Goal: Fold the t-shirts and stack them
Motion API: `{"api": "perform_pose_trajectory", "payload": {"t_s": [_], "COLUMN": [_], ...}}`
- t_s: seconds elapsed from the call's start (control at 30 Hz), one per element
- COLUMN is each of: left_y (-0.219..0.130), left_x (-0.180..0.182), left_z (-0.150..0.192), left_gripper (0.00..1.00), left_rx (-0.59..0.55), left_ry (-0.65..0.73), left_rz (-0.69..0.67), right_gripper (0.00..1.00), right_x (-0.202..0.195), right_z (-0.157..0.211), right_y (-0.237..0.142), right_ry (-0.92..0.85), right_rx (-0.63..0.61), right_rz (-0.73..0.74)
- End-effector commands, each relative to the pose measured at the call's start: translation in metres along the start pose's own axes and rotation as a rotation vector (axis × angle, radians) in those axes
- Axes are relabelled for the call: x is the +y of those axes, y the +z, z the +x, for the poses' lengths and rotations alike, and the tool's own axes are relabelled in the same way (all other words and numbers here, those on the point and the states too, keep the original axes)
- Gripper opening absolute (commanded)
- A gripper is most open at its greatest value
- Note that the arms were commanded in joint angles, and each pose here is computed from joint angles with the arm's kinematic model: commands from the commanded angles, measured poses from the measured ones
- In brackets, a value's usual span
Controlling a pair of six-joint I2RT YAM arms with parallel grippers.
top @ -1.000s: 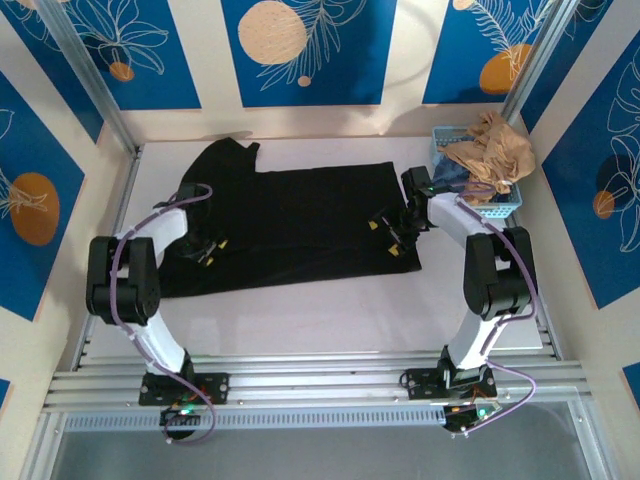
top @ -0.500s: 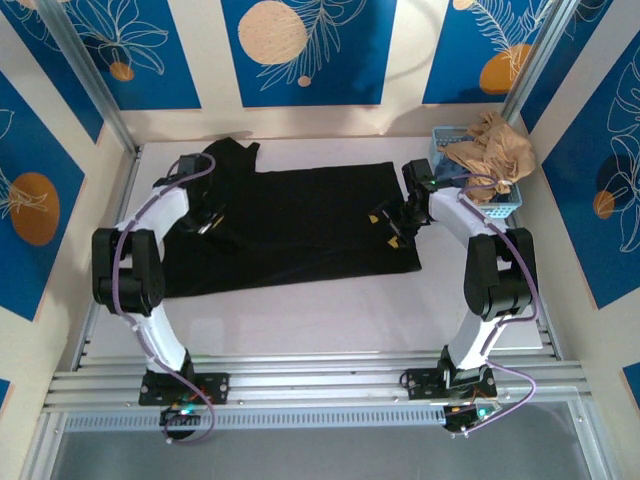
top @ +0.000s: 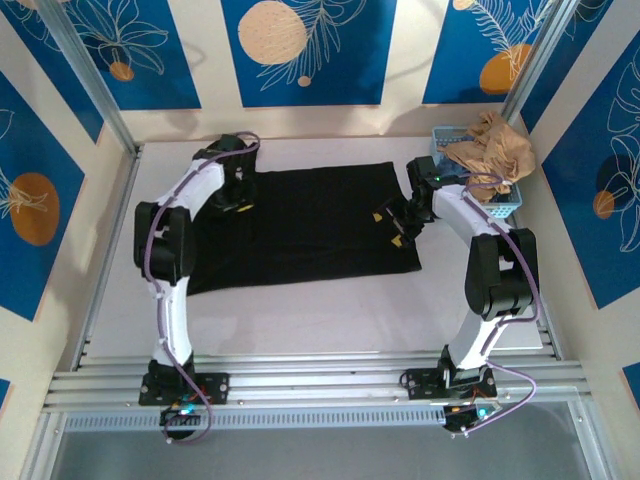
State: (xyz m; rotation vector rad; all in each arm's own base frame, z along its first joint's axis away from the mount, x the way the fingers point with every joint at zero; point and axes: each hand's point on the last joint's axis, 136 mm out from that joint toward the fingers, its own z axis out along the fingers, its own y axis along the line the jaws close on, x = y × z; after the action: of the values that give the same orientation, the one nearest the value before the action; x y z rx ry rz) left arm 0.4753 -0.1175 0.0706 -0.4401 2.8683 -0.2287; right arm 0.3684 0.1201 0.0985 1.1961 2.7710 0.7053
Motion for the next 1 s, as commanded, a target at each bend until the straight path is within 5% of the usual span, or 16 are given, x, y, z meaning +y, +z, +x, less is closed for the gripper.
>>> {"api": "perform_pose_trajectory", "payload": {"t_s": [0.0,0.3,0.43,0.53,0.7,0.83,0.97], "left_y": [0.006,0.011,-0.005,-0.035,-0.069,-0.067,-0.051], "left_x": [0.011,-0.001,-0.003,-0.006,0.004,-0.021,-0.055], "left_z": [0.018,0.010,-0.006,-0.019,-0.002,0.048,0.108], "left_gripper": [0.00,0.02,0.44,0.55,0.53,0.45,0.40], "left_rx": [0.083,0.018,-0.084,-0.200,-0.207,-0.116,0.009], "left_ry": [0.134,0.350,0.370,0.344,0.130,-0.061,-0.105], "left_rz": [-0.107,-0.169,-0.189,-0.182,-0.093,0.153,0.290], "right_gripper": [0.67,0.67,0.67,0.66,0.68,0.75,0.79], "right_x": [0.003,0.004,0.003,-0.002,-0.012,-0.018,-0.021], "right_z": [0.004,0.004,0.004,0.002,-0.004,-0.009,-0.015], "right_y": [-0.006,-0.003,-0.002,0.000,0.012,0.027,0.037], "right_ry": [-0.004,-0.007,-0.022,-0.026,0.021,0.123,0.188], "right_rx": [0.029,0.038,0.039,0.031,0.017,0.024,0.000], "right_rz": [-0.007,-0.006,-0.002,0.013,0.004,-0.025,-0.031]}}
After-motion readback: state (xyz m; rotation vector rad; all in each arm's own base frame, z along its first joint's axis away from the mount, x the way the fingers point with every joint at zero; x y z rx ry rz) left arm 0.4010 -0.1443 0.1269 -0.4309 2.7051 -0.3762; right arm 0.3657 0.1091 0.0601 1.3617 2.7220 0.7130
